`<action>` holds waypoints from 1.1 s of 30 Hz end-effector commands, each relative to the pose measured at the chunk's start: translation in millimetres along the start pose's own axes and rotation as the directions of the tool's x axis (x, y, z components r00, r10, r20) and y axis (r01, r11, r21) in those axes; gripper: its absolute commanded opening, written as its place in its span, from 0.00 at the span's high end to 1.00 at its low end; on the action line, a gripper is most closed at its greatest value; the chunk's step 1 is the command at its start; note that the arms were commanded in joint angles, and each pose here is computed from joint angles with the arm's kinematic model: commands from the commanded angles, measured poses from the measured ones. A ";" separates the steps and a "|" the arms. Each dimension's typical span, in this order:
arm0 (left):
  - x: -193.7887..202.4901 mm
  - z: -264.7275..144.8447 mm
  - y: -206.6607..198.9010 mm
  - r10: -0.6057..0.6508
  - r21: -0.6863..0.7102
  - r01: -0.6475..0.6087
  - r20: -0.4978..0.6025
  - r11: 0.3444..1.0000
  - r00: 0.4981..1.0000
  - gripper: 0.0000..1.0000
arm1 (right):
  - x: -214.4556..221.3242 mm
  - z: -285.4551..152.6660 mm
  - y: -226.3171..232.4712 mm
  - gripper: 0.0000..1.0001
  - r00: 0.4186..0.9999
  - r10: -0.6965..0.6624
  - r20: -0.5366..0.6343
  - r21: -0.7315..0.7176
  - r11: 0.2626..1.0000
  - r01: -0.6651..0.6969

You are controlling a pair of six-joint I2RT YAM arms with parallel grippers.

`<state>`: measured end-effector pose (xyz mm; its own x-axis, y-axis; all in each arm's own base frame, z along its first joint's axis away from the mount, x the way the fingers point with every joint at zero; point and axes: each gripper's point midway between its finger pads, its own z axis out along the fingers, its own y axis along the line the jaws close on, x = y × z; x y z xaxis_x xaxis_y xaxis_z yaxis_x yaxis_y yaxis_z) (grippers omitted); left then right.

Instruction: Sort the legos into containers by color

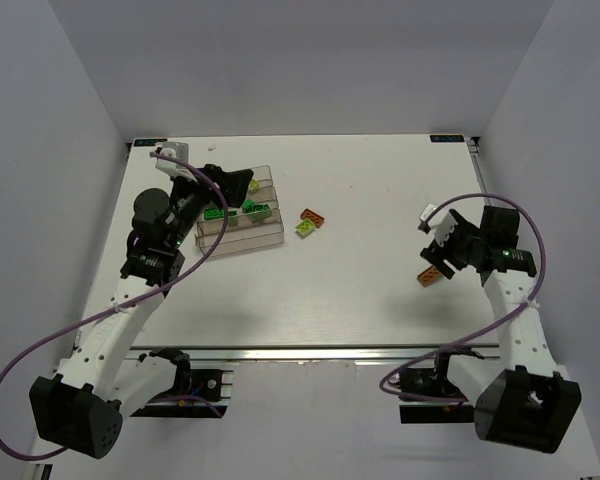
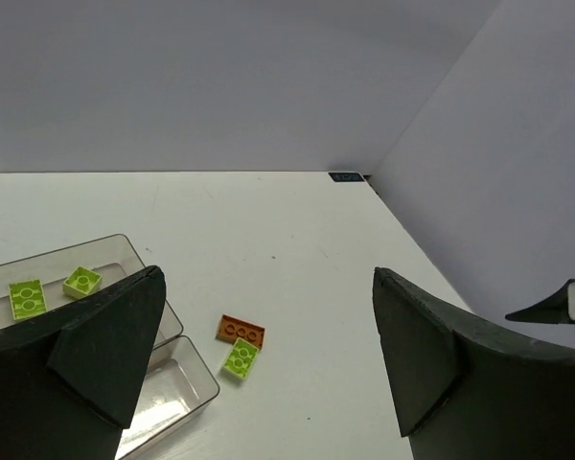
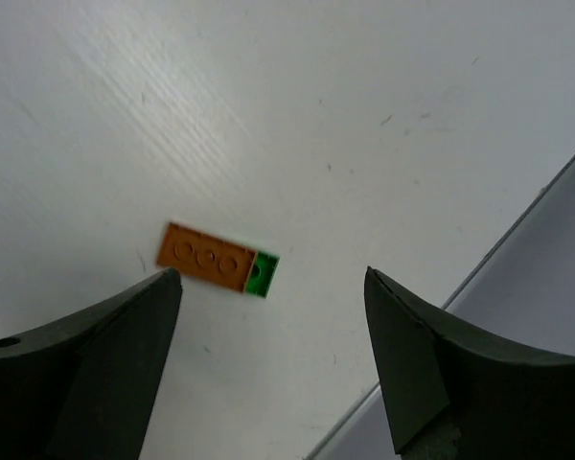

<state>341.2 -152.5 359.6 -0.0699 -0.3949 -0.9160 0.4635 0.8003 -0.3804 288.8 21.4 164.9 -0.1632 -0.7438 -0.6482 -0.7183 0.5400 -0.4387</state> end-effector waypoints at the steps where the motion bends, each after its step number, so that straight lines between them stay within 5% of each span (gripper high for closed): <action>1: -8.7 -2.8 -12.6 0.002 0.039 -0.003 0.021 0.999 1.000 0.02 | 49.4 -3.2 25.7 0.22 0.992 -0.056 -0.117 -0.182 0.983 0.034; 5: -5.8 -1.9 -16.1 0.000 0.050 0.000 0.010 0.999 1.000 0.02 | 67.9 -5.0 10.7 0.29 0.981 -0.165 -0.104 -0.277 0.952 0.131; 8: -6.6 -2.4 -15.1 0.007 0.042 -0.007 0.012 0.999 1.000 0.02 | 77.2 -1.5 11.9 0.13 0.946 -0.320 -0.039 -0.346 0.893 0.288; 12: -7.6 -3.1 -15.5 0.011 0.041 -0.012 0.014 0.999 1.000 0.02 | 83.8 9.8 5.7 0.11 0.888 -0.461 0.001 -0.353 0.830 0.431; 33: -5.9 -1.6 -14.8 0.016 0.041 -0.017 0.006 0.999 1.000 0.02 | 105.7 70.3 3.6 0.15 0.860 -0.508 0.049 -0.506 0.730 0.460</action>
<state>337.5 -160.3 357.5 -0.0829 -0.3842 -0.9195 0.4813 0.7925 -0.3745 305.2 -28.3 48.0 0.2217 -0.8972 -0.3820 -0.9513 -0.1129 -0.2869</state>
